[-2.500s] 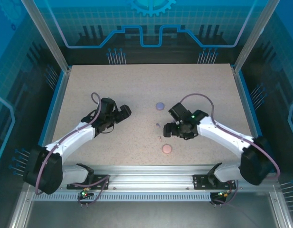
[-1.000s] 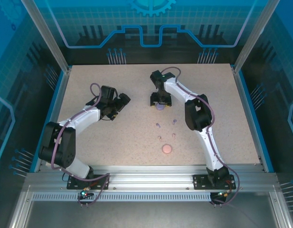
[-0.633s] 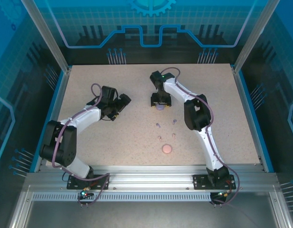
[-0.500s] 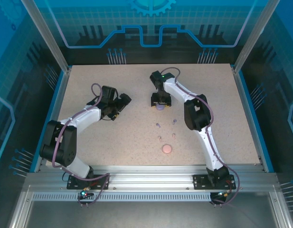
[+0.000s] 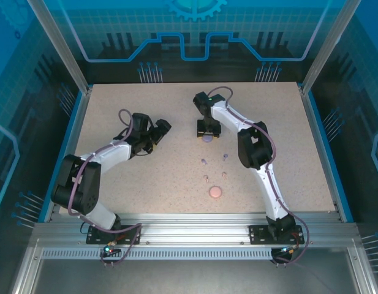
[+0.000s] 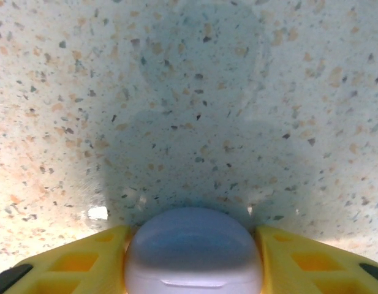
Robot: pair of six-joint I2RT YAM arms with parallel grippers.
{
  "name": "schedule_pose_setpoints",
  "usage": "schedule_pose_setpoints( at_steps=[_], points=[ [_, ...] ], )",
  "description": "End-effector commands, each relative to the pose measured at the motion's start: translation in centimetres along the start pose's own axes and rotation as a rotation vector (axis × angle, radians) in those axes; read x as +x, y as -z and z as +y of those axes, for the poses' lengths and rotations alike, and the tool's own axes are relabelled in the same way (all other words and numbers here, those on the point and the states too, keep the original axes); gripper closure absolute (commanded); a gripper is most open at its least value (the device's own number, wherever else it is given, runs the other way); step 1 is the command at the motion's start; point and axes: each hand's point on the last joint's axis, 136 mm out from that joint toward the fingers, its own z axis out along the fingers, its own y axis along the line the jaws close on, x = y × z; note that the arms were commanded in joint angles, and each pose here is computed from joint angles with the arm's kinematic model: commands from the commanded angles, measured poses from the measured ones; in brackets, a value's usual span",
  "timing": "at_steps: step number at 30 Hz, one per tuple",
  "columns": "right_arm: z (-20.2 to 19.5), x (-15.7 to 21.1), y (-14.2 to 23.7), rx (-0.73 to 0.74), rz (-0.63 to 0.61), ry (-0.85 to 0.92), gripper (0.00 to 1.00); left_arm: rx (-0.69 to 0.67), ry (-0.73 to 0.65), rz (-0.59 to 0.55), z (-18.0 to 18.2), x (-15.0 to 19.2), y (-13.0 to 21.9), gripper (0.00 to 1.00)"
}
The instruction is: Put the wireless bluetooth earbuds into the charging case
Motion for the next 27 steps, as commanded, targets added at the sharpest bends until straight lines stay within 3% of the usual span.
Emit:
schedule_pose_setpoints(
  at_steps=[1,12,20,27],
  points=[
    [2.4,1.2,1.4,-0.087,0.010,-0.076,0.52,0.171,-0.036,-0.016,-2.4,0.4,-0.9,0.01],
    [4.2,0.0,2.0,-0.266,0.066,-0.353,0.51,0.394,-0.247,0.057,-5.1,4.7,-2.6,0.01],
    [5.6,-0.6,1.8,-0.369,0.121,-0.470,0.50,0.403,-0.269,0.090,-3.9,6.5,-4.5,0.07],
    [6.8,-0.9,2.4,-0.434,0.145,-0.503,0.50,0.409,-0.291,0.093,-4.0,7.0,-5.9,0.19]
  ],
)
